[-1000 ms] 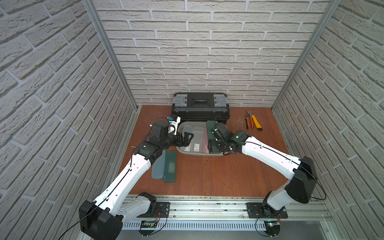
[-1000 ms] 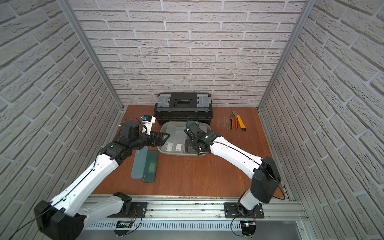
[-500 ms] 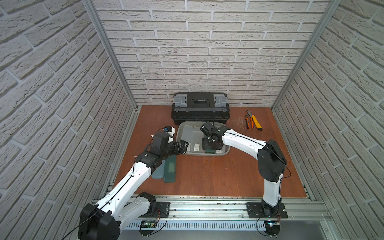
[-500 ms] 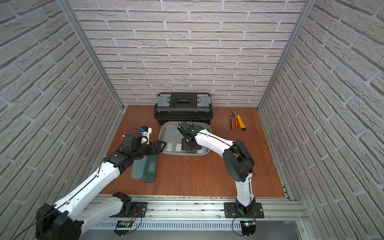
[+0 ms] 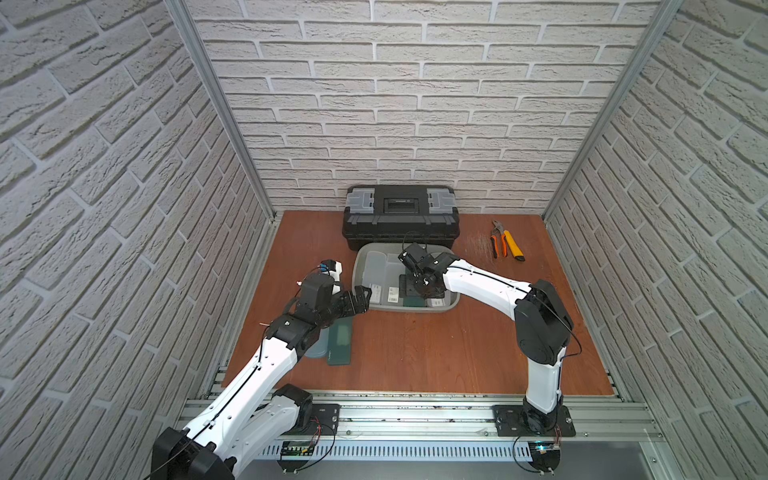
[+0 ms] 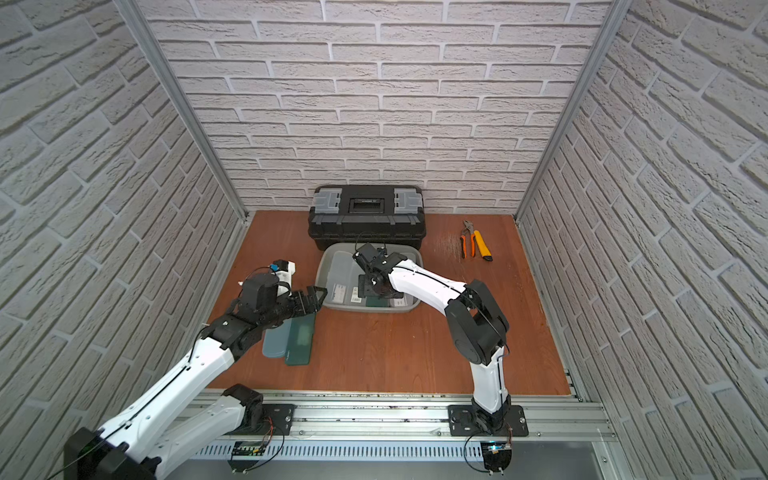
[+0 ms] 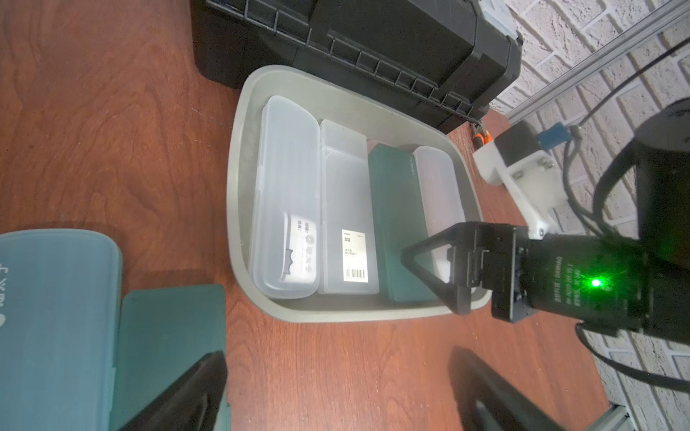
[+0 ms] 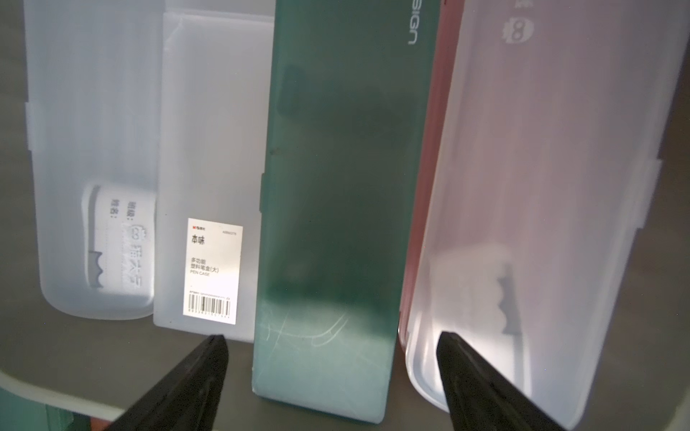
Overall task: Put the pencil case into the storage box
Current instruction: Place the pencil case at the storage box.
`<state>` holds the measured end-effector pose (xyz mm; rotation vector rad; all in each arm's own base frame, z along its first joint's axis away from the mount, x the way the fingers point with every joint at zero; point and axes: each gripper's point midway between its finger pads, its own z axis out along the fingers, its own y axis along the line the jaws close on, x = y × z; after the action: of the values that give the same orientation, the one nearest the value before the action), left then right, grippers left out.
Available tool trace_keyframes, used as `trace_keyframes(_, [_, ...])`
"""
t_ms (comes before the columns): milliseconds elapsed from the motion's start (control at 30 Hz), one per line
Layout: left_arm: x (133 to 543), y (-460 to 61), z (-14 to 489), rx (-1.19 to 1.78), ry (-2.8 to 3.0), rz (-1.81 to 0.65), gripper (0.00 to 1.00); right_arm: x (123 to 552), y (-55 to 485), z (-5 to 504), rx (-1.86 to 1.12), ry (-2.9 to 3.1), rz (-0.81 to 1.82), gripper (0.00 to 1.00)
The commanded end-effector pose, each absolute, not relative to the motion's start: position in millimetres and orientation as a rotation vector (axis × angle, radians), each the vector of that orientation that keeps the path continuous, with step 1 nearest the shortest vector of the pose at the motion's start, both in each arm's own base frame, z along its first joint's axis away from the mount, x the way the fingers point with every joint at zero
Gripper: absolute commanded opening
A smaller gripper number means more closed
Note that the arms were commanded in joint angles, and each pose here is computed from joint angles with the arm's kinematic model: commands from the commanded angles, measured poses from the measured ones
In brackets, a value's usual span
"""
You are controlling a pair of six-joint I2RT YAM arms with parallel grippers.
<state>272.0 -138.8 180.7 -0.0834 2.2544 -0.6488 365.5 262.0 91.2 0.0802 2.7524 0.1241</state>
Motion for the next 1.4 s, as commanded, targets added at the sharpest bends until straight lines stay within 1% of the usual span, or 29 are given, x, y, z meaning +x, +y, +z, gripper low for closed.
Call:
trace_keyframes(0, [271.8,-121.2,178.5,-0.159,2.233,-0.577,0.99,378.0,263.9,137.8,0.060,2.609,0.180,0.92])
trace_keyframes(167, [262.9,-101.3,158.6,-0.242,2.319,-0.470,0.98,395.1,261.5,144.6,-0.071,2.586,0.046,0.91])
trace_keyframes(333, [251.8,-91.9,137.2,-0.321,2.388,-0.425,0.98,410.1,270.1,114.2,-0.174,2.656,-0.081,0.91])
trace_keyframes(500, [238.2,-88.0,118.1,-0.350,2.442,-0.411,0.99,415.9,271.6,92.0,-0.196,2.681,-0.144,0.91])
trace_keyframes(633, [228.5,-86.6,105.3,-0.364,2.491,-0.394,0.99,416.6,260.4,88.2,-0.187,2.664,-0.221,0.92])
trace_keyframes(833, [223.1,-84.6,89.0,-0.359,2.549,-0.317,0.99,416.5,250.8,87.3,-0.208,2.661,-0.266,0.92])
trace_keyframes(933, [220.8,-83.3,81.2,-0.354,2.584,-0.260,0.99,415.1,249.1,87.8,-0.184,2.672,-0.236,0.92])
trace_keyframes(1000, [219.2,-83.3,77.0,-0.350,2.596,-0.229,0.98,412.9,255.6,94.9,-0.181,2.656,-0.150,0.92])
trace_keyframes(1100, [216.2,-83.7,73.5,-0.349,2.597,-0.195,0.99,410.6,264.7,118.4,-0.175,2.605,-0.014,0.92])
trace_keyframes(1200, [212.3,-82.9,69.0,-0.362,2.599,-0.175,0.98,407.3,266.4,150.9,-0.171,2.551,0.060,0.92])
trace_keyframes(1367, [206.5,-84.8,56.2,-0.366,2.618,-0.150,0.98,388.6,262.3,170.7,-0.170,2.525,0.153,0.89])
